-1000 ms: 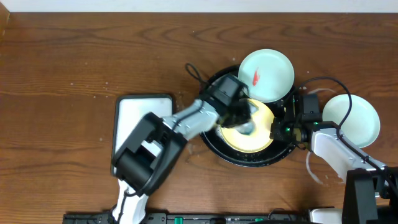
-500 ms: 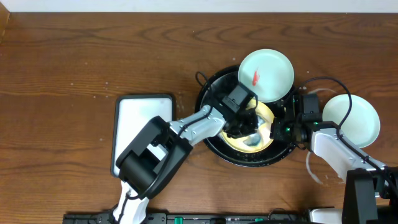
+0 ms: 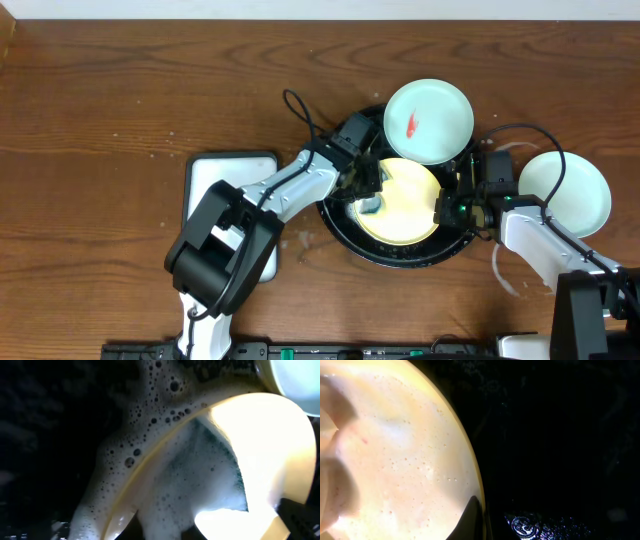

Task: Clean dirty plates on tray and stack at the side
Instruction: 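Return the sponge to the white sponge tray with the left gripper, then lift the yellow plate rim upward with the right gripper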

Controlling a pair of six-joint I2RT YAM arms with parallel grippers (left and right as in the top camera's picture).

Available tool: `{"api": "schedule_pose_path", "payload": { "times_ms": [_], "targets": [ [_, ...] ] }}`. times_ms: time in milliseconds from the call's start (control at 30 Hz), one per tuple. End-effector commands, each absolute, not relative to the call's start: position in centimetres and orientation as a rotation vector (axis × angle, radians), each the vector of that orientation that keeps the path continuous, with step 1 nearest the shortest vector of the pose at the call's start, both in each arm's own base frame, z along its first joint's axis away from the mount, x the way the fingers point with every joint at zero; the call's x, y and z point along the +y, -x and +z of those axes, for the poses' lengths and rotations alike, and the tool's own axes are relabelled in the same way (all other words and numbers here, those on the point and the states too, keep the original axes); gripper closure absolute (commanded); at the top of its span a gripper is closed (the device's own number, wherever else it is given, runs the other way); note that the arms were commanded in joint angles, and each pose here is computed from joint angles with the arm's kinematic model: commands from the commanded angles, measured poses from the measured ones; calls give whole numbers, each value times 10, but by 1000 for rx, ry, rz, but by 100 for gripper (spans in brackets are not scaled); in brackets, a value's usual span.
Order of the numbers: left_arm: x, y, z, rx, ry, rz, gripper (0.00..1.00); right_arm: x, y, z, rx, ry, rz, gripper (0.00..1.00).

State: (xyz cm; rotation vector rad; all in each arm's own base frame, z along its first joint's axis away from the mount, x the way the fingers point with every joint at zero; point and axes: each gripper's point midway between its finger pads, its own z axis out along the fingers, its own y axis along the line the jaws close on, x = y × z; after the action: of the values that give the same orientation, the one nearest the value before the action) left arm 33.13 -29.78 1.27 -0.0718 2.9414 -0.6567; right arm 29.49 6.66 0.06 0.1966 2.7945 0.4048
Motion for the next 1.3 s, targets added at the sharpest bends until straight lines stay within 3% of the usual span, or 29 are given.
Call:
{"api": "schedule_pose_path", "payload": {
  "times_ms": [0, 300, 533, 733, 933, 1167, 1267],
  "targets": [
    [-253, -370, 22, 2806, 99, -361, 93, 47, -280, -16, 2857, -203, 242, 99],
    [-245, -364, 140, 2605, 21, -486, 93, 47, -280, -16, 2857, -203, 243, 99],
    [-174, -324, 183, 2651, 130, -352, 92, 47, -280, -16, 2857, -203, 243, 99],
    [-65, -293, 165, 2759, 404, 63, 93, 47, -281, -16, 2854, -180, 240, 99],
    [-13, -274, 108, 2843, 640, 155, 93, 48, -290, -7, 2823, -87, 233, 99],
    [0, -262, 82, 2879, 672, 160, 92, 45, -305, 69, 2733, -27, 127, 99],
    [0, -262, 82, 2881, 672, 160, 88, 46, -306, 104, 2651, 23, 31, 99]
  ]
}}
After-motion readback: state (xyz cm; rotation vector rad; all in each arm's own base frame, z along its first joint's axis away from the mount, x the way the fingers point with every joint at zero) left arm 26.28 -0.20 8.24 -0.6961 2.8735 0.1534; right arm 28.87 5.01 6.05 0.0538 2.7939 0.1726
